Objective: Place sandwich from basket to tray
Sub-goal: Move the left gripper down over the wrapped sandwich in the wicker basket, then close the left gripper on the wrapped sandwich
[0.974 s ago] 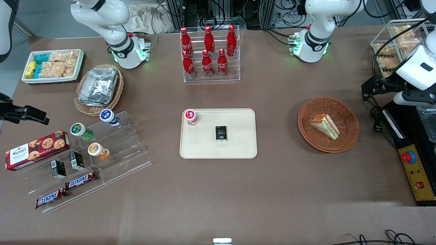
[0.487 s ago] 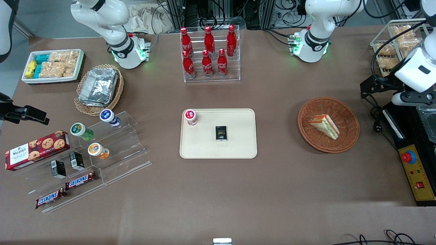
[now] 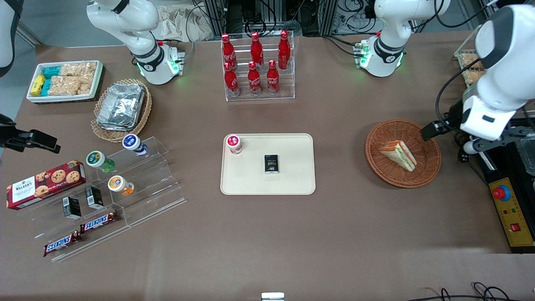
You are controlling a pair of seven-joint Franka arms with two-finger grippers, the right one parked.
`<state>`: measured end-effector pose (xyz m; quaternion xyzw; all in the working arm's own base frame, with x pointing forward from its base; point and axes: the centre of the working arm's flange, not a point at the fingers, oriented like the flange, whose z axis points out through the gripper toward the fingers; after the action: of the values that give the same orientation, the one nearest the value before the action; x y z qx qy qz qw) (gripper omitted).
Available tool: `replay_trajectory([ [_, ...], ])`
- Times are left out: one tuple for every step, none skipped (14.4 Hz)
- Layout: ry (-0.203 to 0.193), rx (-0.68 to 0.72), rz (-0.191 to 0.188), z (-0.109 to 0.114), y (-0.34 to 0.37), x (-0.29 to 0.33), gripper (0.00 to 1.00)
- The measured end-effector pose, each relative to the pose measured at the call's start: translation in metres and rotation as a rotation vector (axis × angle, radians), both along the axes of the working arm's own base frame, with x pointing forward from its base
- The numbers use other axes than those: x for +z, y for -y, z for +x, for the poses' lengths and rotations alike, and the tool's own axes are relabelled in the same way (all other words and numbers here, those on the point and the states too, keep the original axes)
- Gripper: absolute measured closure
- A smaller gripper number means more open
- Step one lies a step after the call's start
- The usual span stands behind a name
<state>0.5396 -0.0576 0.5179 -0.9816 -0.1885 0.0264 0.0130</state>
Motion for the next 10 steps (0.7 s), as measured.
replay_trajectory([
  [0.0, 0.05, 0.004, -0.004, -0.002, -0.015, 0.0],
  [0.012, 0.092, 0.006, -0.009, -0.003, -0.03, 0.0],
  [0.032, 0.145, 0.007, -0.013, -0.003, -0.046, 0.0],
  [0.052, 0.204, 0.006, -0.017, -0.004, -0.061, 0.0],
  [0.067, 0.247, 0.005, -0.021, -0.005, -0.076, 0.0],
  [0.071, 0.272, 0.005, -0.025, -0.005, -0.088, 0.0],
  [0.07, 0.288, 0.005, -0.028, -0.006, -0.098, 0.0],
  [0.073, 0.304, 0.004, -0.03, -0.007, -0.107, 0.0],
  [0.081, 0.326, 0.002, -0.032, -0.008, -0.117, 0.0],
  [0.092, 0.349, -0.001, -0.034, -0.009, -0.126, 0.0],
])
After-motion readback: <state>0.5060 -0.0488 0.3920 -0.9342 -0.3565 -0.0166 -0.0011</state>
